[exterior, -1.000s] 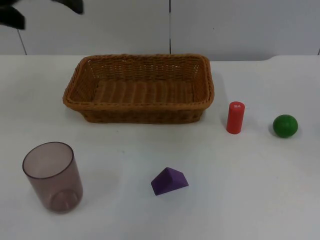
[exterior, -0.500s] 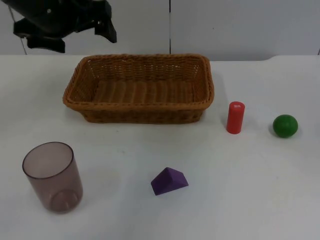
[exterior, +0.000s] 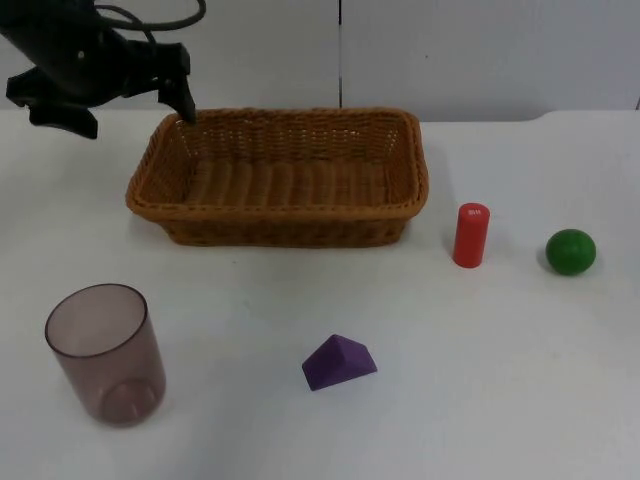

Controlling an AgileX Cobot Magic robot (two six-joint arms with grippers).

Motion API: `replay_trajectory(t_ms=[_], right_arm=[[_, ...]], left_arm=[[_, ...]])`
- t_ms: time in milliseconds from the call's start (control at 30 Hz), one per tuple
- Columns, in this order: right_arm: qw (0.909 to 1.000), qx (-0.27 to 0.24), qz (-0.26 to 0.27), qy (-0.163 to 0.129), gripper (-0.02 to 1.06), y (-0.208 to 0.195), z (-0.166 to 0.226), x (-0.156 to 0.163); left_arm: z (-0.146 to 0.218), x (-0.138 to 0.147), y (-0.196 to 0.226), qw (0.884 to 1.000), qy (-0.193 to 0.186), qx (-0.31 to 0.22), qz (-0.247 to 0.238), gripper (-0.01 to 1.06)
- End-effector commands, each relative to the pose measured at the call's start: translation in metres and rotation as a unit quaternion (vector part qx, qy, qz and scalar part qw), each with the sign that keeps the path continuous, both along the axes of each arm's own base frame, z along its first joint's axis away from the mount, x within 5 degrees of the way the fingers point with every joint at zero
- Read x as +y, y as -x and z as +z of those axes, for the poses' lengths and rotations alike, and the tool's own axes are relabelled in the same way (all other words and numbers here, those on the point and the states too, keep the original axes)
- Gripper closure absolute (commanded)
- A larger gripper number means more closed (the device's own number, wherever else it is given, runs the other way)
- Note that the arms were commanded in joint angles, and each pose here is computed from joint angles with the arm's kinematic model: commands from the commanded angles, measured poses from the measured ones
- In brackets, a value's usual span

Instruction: Pick up the basket with the left hand and place the triangular block into the basket with the right hand.

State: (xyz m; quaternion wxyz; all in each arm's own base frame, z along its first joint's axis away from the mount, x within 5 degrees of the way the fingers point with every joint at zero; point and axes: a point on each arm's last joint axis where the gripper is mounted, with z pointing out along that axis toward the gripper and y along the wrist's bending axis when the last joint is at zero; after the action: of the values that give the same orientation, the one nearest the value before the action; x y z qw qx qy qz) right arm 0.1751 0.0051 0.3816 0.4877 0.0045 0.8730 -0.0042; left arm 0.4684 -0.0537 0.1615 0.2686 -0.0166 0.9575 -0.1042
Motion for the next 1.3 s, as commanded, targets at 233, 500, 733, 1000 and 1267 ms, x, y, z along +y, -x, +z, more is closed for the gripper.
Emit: replay_trajectory(t_ms=[233, 500, 733, 1000, 1267], right_arm=[[0.9997, -0.022, 0.005, 0.004, 0.0, 0.0, 0.006, 0.001], [0.9998, -0.021, 0.005, 0.005, 0.0, 0.0, 0.006, 0.001], [0.9997, -0.021, 0.01, 0.013, 0.0, 0.0, 0.006, 0.001], [0.9995, -0.028, 0.01, 0.013, 0.0, 0.0, 0.008, 0.001], [0.9993, -0.032, 0.01, 0.014, 0.0, -0.001, 0.009, 0.001]], left_arm=[[-0.04, -0.001, -0.003, 0.998, -0.006, 0.057, -0.004, 0.0], [-0.048, -0.003, -0.026, 0.997, -0.014, 0.068, -0.022, 0.0], [-0.056, -0.002, -0.033, 0.995, -0.022, 0.091, -0.014, 0.0], [-0.059, -0.002, -0.033, 0.995, -0.025, 0.098, -0.013, 0.0], [-0.06, -0.003, -0.032, 0.994, -0.043, 0.098, -0.023, 0.04]])
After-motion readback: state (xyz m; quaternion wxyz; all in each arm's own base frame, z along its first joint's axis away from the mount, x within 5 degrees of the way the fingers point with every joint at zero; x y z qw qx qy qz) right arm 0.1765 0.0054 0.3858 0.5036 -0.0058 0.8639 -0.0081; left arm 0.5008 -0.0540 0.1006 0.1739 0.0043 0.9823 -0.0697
